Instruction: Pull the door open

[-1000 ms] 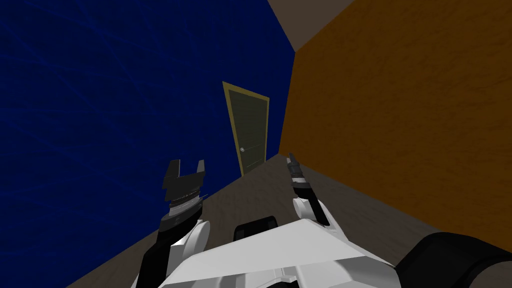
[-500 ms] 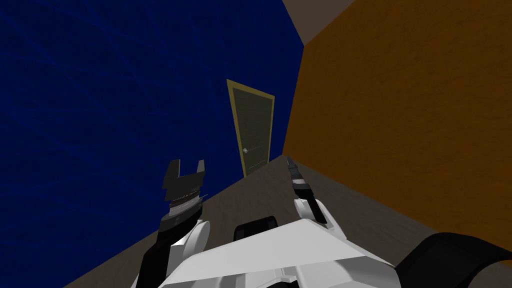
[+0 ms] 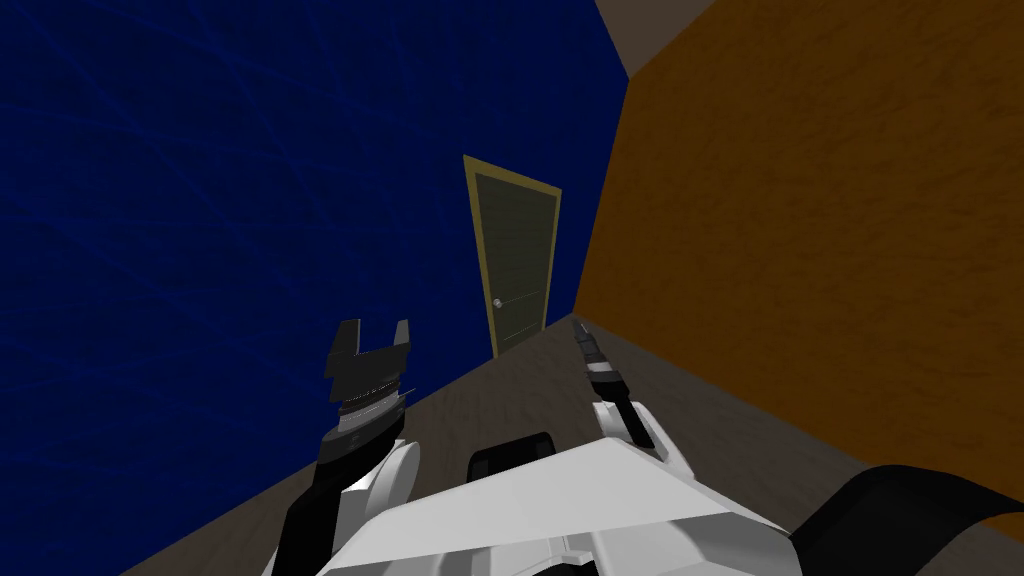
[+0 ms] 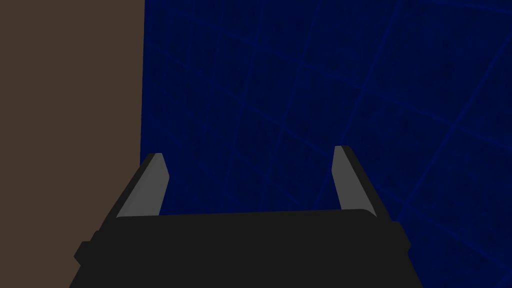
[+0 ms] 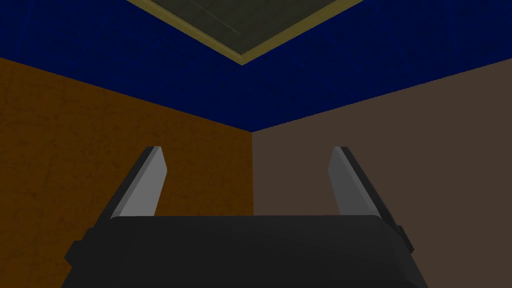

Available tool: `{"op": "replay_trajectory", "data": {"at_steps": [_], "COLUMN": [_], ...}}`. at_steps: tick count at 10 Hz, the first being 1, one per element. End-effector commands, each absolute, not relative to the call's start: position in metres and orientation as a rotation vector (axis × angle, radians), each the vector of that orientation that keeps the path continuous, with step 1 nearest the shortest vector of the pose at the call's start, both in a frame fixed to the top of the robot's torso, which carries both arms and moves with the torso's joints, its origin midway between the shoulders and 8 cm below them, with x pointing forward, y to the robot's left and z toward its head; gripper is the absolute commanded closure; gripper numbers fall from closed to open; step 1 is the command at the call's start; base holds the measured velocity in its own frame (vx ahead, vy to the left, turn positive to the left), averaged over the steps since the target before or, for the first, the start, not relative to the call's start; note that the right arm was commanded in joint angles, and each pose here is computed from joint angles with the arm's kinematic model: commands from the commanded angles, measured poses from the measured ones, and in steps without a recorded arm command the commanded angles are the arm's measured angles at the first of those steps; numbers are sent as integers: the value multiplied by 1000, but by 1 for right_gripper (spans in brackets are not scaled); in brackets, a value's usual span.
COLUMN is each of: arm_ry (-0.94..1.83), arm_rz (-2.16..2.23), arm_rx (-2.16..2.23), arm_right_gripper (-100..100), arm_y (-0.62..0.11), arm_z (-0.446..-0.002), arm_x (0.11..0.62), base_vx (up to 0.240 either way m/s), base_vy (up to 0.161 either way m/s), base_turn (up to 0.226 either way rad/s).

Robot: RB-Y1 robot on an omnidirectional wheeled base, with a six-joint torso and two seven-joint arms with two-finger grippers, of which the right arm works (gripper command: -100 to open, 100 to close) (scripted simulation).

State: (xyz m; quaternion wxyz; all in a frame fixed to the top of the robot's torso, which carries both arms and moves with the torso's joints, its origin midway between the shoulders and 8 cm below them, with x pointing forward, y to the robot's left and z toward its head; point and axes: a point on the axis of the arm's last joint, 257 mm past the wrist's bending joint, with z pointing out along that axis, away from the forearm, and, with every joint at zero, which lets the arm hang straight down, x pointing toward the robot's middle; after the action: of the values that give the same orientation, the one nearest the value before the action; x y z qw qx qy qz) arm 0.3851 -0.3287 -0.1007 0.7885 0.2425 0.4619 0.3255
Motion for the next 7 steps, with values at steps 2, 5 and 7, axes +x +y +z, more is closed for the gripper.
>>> {"op": "replay_trajectory", "data": {"at_steps": [2,5,7], "arm_ry": [1036,1079,1108], "arm_rz": [629,553,503], "arm_rx": [481,437,407], "arm_right_gripper": [-100,-100,-100], "arm_y": [-336,-343,-348], "arm_z": [-117,-135,-148], "arm_x": [388,389,389], "base_vx": [112,102,115], "base_vy": [29,29,14], "base_turn": [77,99,82]}}
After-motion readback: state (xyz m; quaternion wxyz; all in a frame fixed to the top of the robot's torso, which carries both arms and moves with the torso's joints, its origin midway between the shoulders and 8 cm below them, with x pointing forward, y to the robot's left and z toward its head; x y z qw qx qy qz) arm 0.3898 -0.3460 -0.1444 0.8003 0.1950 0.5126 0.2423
